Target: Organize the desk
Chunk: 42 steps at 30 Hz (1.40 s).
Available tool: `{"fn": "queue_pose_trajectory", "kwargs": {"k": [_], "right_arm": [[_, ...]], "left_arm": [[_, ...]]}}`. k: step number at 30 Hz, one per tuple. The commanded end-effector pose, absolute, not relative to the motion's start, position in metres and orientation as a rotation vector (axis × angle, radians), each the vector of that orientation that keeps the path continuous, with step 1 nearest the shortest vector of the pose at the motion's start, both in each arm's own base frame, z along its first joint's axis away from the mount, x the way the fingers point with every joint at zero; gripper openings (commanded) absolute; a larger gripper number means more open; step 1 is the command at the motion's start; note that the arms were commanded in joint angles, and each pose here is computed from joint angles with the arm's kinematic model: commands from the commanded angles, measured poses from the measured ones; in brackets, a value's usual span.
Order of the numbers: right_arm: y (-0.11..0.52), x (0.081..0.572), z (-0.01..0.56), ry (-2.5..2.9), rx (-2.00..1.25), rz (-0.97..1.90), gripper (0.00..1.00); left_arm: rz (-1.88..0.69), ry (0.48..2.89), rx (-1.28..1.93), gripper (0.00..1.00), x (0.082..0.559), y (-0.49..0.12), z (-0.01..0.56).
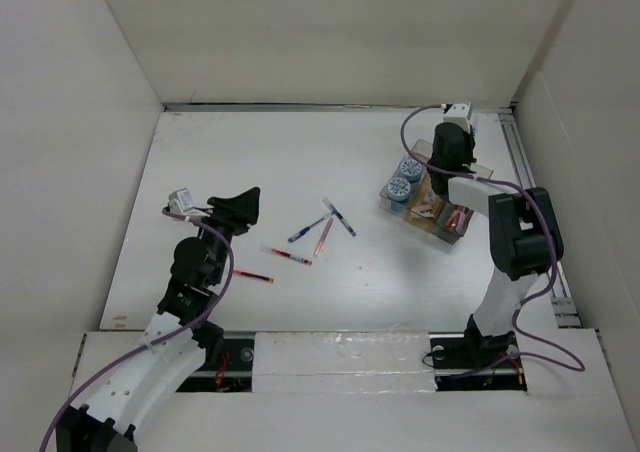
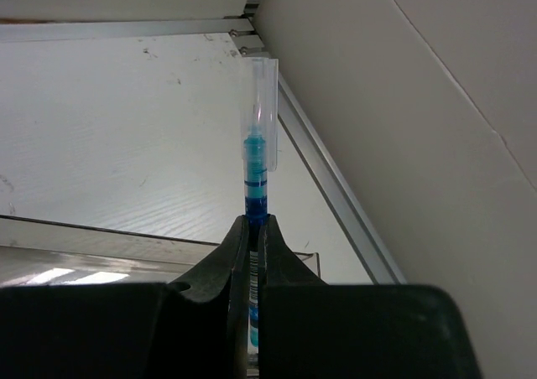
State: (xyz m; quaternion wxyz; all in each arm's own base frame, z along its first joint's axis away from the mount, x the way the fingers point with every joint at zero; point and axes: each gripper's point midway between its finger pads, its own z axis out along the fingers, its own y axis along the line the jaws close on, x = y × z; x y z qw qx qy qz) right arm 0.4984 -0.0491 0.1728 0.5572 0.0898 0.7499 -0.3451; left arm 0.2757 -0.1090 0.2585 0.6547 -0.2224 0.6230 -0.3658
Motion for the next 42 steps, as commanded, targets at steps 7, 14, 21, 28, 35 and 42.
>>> {"fn": "queue_pose_trajectory", "kwargs": {"k": [7, 14, 21, 28, 35, 42], "right_arm": [[-0.056, 0.496, 0.164, 1.736, 0.282, -0.851, 0.00], [-0.054, 0.487, 0.139, 1.768, 0.334, -0.853, 0.00], [-0.069, 0.485, 0.135, 1.754, 0.399, -0.842, 0.00], [-0.065, 0.495, 0.154, 1.704, 0.404, -0.845, 0.00], [-0.064, 0.492, 0.130, 1.726, 0.394, -0.879, 0.00], [-0.058, 0.478, 0.135, 1.673, 0.458, -0.882, 0.15]], "left_arm": [[-0.826, 1.367, -0.493, 0.54, 0.275, -0.106, 0.268], [-0.833, 1.367, -0.491, 0.54, 0.274, -0.107, 0.269], [-0.826, 1.369, -0.492, 0.54, 0.274, -0.106, 0.268], [-0.827, 1.371, -0.491, 0.54, 0.275, -0.107, 0.267], [-0.820, 1.373, -0.495, 0.54, 0.275, -0.106, 0.267], [-0.827, 1.370, -0.491, 0.54, 0.275, -0.107, 0.268]]}}
